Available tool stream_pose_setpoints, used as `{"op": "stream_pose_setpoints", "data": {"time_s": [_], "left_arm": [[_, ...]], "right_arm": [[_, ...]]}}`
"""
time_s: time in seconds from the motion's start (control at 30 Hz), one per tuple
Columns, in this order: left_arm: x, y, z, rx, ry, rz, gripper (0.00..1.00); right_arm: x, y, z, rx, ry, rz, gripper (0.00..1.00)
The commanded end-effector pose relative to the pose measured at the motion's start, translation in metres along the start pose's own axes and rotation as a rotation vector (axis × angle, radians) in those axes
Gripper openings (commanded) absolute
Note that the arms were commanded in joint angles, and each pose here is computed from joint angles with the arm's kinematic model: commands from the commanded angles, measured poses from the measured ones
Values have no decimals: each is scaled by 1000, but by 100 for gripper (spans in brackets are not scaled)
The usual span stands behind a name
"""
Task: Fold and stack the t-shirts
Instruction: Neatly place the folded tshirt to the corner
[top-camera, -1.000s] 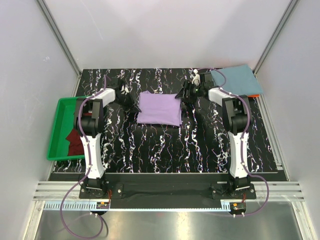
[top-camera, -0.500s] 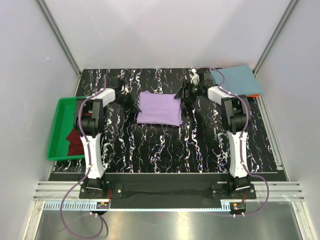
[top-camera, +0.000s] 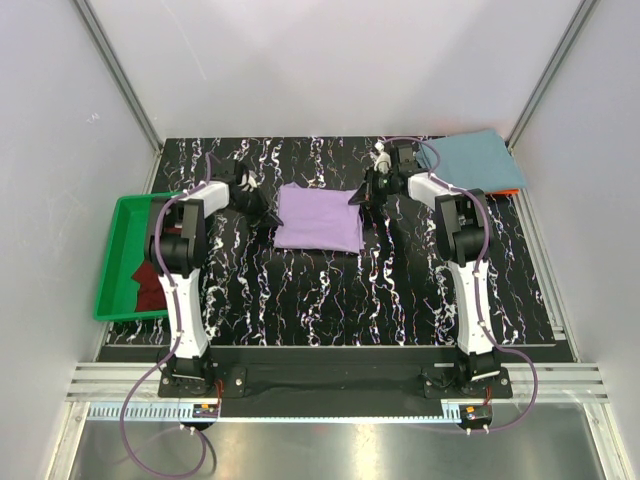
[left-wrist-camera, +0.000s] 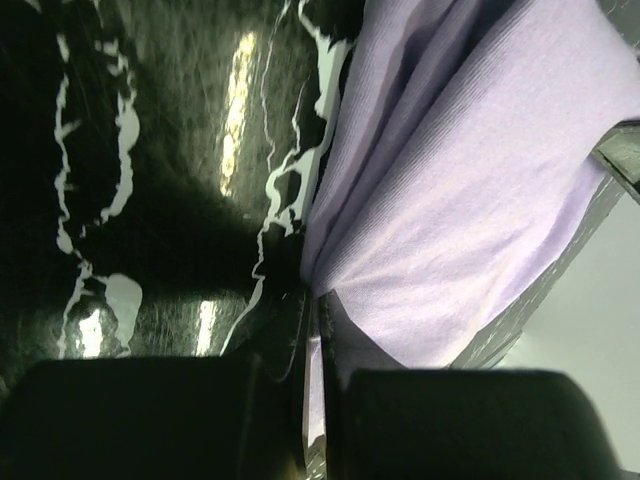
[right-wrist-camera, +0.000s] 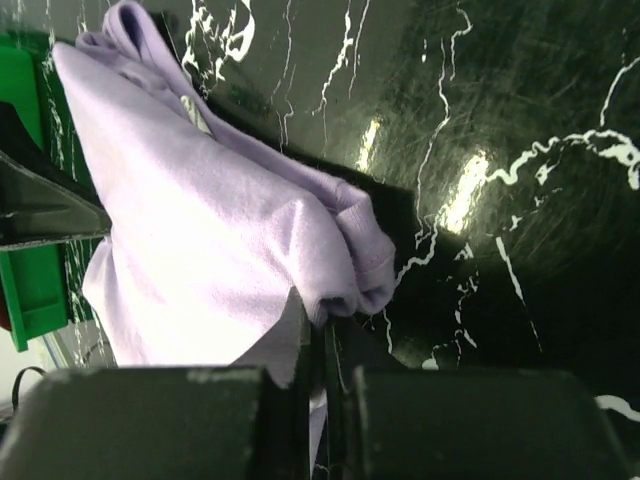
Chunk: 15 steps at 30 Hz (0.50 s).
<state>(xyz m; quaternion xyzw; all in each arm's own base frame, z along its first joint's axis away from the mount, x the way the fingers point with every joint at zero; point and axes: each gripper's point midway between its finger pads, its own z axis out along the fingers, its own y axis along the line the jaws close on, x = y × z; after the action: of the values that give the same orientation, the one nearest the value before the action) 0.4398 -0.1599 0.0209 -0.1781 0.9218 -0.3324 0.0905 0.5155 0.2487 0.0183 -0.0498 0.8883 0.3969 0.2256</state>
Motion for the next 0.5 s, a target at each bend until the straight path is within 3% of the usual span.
{"op": "stream_pose_setpoints", "data": {"time_s": [0.0,0.03,0.2,0.47], "left_arm": [[16,12,-3,-73,9,-5,11],[11,1,-18,-71,-33,13,22],[13,-20,-59,-82,-91,65,44],[54,-37,-103,47,-186,173,46]], "right_arm": [[14,-7,-1,80,68,-35,0],[14,-9,-10,109,87,-34,0],[-14,-32,-46,237,86,-146,0],[-47,-65,-102,464,33,-334,0]]}}
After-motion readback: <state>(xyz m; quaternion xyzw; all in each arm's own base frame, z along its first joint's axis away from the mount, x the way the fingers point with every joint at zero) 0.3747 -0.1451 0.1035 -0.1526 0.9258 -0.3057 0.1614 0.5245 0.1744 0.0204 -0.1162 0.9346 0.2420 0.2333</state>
